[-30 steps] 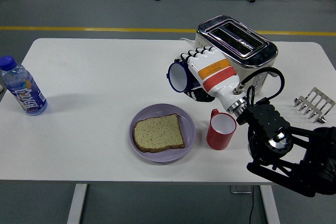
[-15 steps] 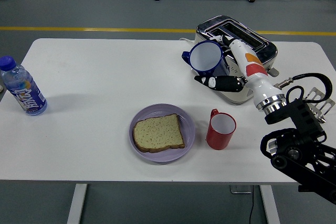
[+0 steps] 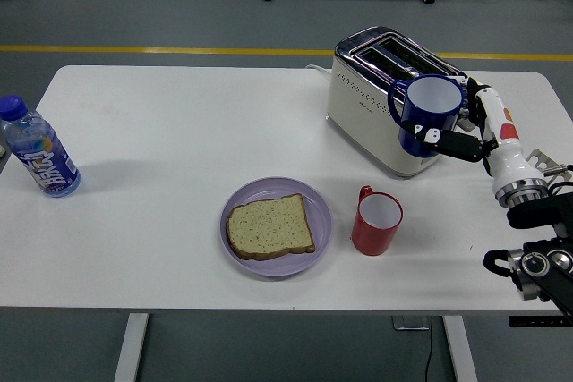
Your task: Pick up the cup,pour liquid into bread,place the cup on the desk
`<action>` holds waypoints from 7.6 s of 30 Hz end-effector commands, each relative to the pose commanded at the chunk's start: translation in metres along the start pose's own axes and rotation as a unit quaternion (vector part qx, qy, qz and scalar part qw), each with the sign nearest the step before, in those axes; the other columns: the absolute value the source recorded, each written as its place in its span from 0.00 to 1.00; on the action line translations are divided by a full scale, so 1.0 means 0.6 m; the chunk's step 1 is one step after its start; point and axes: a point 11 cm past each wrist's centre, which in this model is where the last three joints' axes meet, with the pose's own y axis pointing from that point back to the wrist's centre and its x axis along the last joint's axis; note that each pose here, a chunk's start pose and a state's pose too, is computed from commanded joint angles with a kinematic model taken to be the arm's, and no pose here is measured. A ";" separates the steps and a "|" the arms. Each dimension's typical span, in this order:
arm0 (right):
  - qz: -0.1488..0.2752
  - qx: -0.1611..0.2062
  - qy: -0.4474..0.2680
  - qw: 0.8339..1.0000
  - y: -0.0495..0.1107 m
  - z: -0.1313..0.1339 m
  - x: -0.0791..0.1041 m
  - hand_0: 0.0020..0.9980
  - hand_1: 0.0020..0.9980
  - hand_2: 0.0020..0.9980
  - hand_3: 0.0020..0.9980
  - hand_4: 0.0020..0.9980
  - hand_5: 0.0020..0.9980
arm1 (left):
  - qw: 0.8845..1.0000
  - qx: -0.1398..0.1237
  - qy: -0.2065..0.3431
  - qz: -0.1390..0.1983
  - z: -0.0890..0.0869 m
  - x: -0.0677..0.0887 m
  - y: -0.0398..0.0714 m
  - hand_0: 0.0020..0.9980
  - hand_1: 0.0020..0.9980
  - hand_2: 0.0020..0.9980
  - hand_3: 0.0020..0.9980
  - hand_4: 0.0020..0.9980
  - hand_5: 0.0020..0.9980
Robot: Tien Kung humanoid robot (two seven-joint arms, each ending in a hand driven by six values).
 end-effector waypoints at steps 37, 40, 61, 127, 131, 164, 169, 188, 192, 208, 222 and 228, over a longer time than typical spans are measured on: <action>0.117 -0.023 -0.050 0.992 0.077 0.212 0.040 0.38 0.31 0.44 0.45 0.71 0.00 | 1.000 -0.003 -0.001 -0.003 0.008 -0.004 0.001 0.68 0.68 0.69 0.54 0.25 1.00; 0.113 -0.024 -0.044 0.992 0.079 0.219 0.036 0.38 0.31 0.44 0.45 0.71 0.00 | 1.000 -0.003 -0.001 -0.003 0.008 -0.004 0.001 0.68 0.68 0.69 0.54 0.25 1.00; 0.092 -0.056 -0.023 0.994 0.081 0.269 0.001 0.39 0.31 0.44 0.45 0.72 0.00 | 1.000 -0.004 -0.003 -0.004 0.011 -0.005 0.002 0.68 0.68 0.69 0.54 0.25 1.00; 0.069 -0.086 -0.021 0.994 0.095 0.310 -0.038 0.40 0.31 0.44 0.45 0.72 0.01 | 1.000 0.001 -0.009 -0.006 0.006 -0.011 0.002 0.68 0.68 0.69 0.54 0.25 1.00; 0.067 -0.085 -0.022 0.994 0.095 0.310 -0.039 0.40 0.31 0.44 0.45 0.72 0.01 | 1.000 0.001 -0.008 -0.006 0.006 -0.012 0.002 0.68 0.68 0.69 0.54 0.25 1.00; 0.079 -0.100 -0.022 0.992 0.095 0.327 -0.029 0.39 0.31 0.44 0.45 0.72 0.02 | 1.000 0.000 -0.008 -0.007 0.007 -0.013 0.002 0.68 0.68 0.69 0.54 0.25 1.00; 0.077 -0.101 -0.020 0.992 0.096 0.329 -0.030 0.39 0.31 0.44 0.45 0.72 0.02 | 1.000 0.001 -0.008 -0.007 0.007 -0.013 0.002 0.68 0.68 0.69 0.54 0.25 1.00; 0.064 -0.101 -0.015 0.993 0.101 0.333 -0.033 0.40 0.34 0.46 0.48 0.75 0.02 | 1.000 0.004 -0.014 -0.007 0.003 -0.012 0.002 0.68 0.68 0.69 0.54 0.25 1.00; 0.061 -0.099 -0.013 0.993 0.101 0.333 -0.034 0.40 0.34 0.46 0.48 0.75 0.02 | 1.000 0.004 -0.014 -0.007 0.003 -0.012 0.002 0.68 0.68 0.69 0.54 0.25 1.00; 0.061 -0.097 -0.007 0.993 0.098 0.331 -0.033 0.50 0.45 0.55 0.61 0.78 0.00 | 1.000 0.001 -0.010 -0.007 0.004 -0.012 0.002 0.68 0.68 0.69 0.54 0.25 1.00; 0.065 -0.094 -0.001 0.993 0.095 0.328 -0.030 0.55 0.49 0.61 0.70 0.80 0.00 | 1.000 -0.001 -0.007 -0.007 0.006 -0.011 0.002 0.68 0.68 0.69 0.54 0.25 1.00; 0.068 -0.094 0.002 0.993 0.095 0.328 -0.029 0.62 0.55 0.66 0.74 0.82 0.01 | 1.000 -0.001 -0.007 -0.007 0.006 -0.011 0.002 0.68 0.68 0.69 0.54 0.25 1.00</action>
